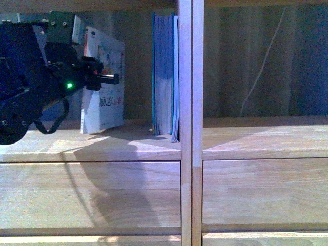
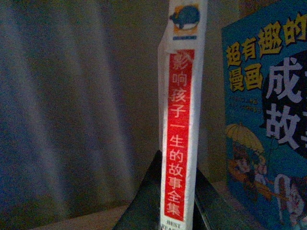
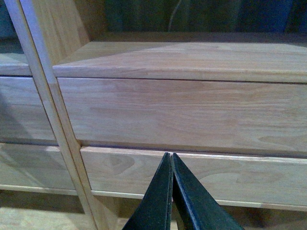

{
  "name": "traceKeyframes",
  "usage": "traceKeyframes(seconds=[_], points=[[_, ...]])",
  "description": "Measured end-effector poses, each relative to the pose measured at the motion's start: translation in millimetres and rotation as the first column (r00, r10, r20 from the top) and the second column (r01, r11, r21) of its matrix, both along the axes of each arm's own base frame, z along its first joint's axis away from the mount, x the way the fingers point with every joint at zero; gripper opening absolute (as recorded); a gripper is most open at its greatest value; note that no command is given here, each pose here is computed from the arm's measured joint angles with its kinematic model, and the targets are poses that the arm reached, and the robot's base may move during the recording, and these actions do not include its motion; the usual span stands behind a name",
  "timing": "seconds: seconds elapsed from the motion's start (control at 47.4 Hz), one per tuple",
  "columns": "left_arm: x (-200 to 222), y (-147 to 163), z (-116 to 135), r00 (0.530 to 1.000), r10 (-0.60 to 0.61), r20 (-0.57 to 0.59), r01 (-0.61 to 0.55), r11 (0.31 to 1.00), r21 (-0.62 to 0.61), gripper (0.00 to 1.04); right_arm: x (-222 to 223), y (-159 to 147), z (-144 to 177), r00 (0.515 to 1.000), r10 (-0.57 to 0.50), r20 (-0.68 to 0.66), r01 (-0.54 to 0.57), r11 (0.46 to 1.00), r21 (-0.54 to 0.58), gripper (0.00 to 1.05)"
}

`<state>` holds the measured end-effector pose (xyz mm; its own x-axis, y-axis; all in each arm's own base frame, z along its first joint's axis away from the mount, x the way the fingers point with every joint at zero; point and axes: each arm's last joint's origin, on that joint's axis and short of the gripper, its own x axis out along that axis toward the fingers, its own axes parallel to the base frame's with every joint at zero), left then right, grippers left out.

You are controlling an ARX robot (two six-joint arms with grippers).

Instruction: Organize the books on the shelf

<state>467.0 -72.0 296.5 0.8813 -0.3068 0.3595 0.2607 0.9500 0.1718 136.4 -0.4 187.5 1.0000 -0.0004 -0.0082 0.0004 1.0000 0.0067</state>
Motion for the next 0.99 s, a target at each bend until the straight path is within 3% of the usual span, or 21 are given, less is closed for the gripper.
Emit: traceKeyframes(seconds=[0.507, 0.887, 0.993], points=[[20.7, -51.5, -12.3, 0.998, -0.042, -0.036, 0.040, 0.998, -0.050, 0.07, -18.2, 0.1, -16.8, 1.000, 0.000, 0.016, 0.000, 1.000, -0.001, 0.03], [20.0, -64.2, -16.5, 0.997, -0.058, -0.042, 0.056, 0.997, -0.051, 0.07, -24.9, 0.1, -16.3, 1.000, 0.000, 0.023, 0.000, 1.000, -0.001, 0.03], [19.9, -64.3, -16.5, 0.997, -0.058, -0.042, 0.056, 0.997, -0.050, 0.07, -25.4, 0.1, -16.1, 1.000, 0.000, 0.026, 0.000, 1.000, -0.003, 0.16]])
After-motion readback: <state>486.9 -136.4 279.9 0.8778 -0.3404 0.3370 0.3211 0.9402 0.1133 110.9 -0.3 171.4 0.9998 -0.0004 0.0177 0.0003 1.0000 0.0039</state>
